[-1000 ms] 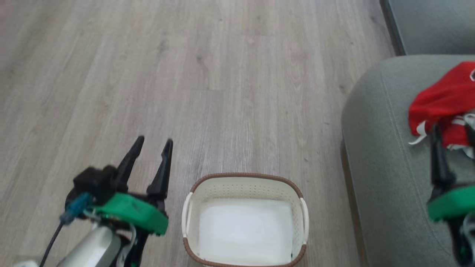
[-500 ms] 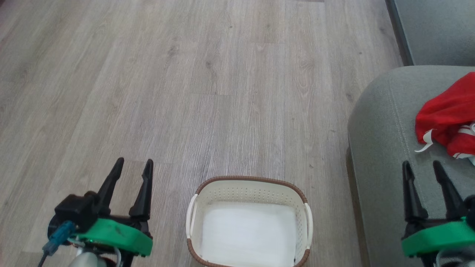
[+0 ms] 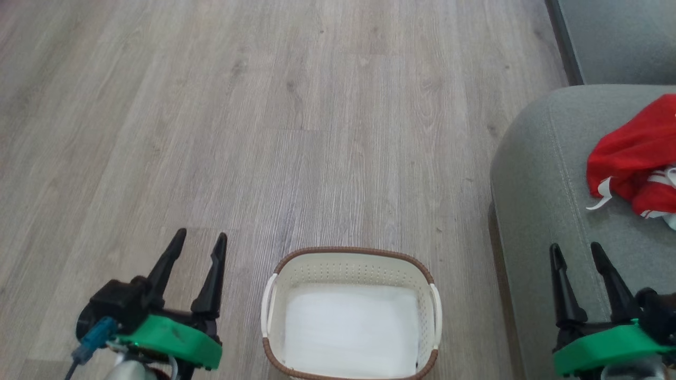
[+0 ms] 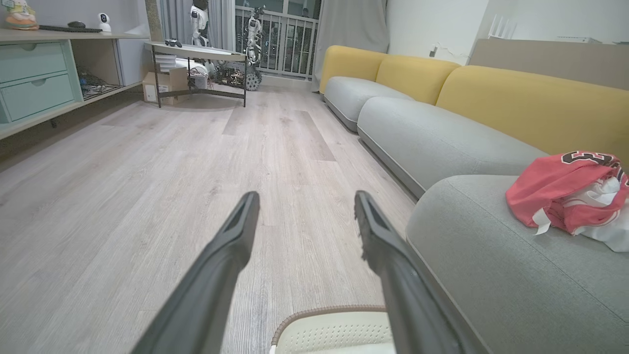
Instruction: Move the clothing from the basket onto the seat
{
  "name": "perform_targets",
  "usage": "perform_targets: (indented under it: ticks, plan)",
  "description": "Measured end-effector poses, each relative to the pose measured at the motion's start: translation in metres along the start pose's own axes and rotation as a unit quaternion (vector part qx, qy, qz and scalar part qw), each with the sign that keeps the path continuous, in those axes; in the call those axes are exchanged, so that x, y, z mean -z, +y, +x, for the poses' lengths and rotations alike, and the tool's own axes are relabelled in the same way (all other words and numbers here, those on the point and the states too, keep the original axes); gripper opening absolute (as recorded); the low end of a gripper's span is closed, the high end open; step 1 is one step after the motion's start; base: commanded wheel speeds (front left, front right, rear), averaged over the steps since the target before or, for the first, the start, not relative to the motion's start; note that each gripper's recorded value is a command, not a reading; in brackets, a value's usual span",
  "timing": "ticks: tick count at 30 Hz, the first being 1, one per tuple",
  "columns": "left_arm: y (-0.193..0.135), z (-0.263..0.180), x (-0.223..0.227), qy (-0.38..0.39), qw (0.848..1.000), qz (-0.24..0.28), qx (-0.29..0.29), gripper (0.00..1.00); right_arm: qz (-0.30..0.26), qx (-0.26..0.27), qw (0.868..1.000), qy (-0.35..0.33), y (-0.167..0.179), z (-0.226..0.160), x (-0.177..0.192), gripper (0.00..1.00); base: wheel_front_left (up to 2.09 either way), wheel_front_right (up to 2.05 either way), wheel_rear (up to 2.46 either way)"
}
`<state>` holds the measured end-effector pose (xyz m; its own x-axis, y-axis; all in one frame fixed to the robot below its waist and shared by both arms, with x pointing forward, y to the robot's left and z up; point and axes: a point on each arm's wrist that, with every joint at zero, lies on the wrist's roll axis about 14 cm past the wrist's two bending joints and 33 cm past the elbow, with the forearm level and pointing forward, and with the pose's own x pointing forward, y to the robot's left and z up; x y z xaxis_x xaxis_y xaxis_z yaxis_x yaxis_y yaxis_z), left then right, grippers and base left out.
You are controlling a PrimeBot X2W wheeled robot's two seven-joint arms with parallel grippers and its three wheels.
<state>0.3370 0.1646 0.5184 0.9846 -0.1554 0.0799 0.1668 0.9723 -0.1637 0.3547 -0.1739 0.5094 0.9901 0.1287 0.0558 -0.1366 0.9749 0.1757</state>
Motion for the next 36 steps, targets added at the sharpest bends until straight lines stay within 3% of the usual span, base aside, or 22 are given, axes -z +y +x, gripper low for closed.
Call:
perform_targets:
  ticks: [26, 27, 31, 36]
  plan:
    - [-0.005, 0.007, 0.016, 0.020, 1.000, -0.009, 0.016, 1.00, 0.011, -0.003, 1.000, 0.014, 0.003, 0.005, 0.014, 1.00, 0.00, 0.00, 0.00]
    - [-0.005, 0.006, 0.021, 0.028, 0.999, -0.010, 0.016, 0.00, 0.013, -0.001, 1.000, 0.018, 0.002, 0.004, 0.017, 0.00, 0.00, 0.00, 0.00]
    - [-0.003, -0.010, 0.049, 0.072, 0.997, -0.020, 0.003, 0.00, 0.021, 0.011, 0.998, 0.061, -0.002, -0.008, 0.043, 0.00, 0.00, 0.00, 0.00]
    - [-0.003, -0.014, 0.057, 0.086, 0.995, -0.049, -0.008, 0.00, 0.045, 0.021, 0.997, 0.067, -0.005, -0.011, 0.046, 0.00, 0.00, 0.00, 0.00]
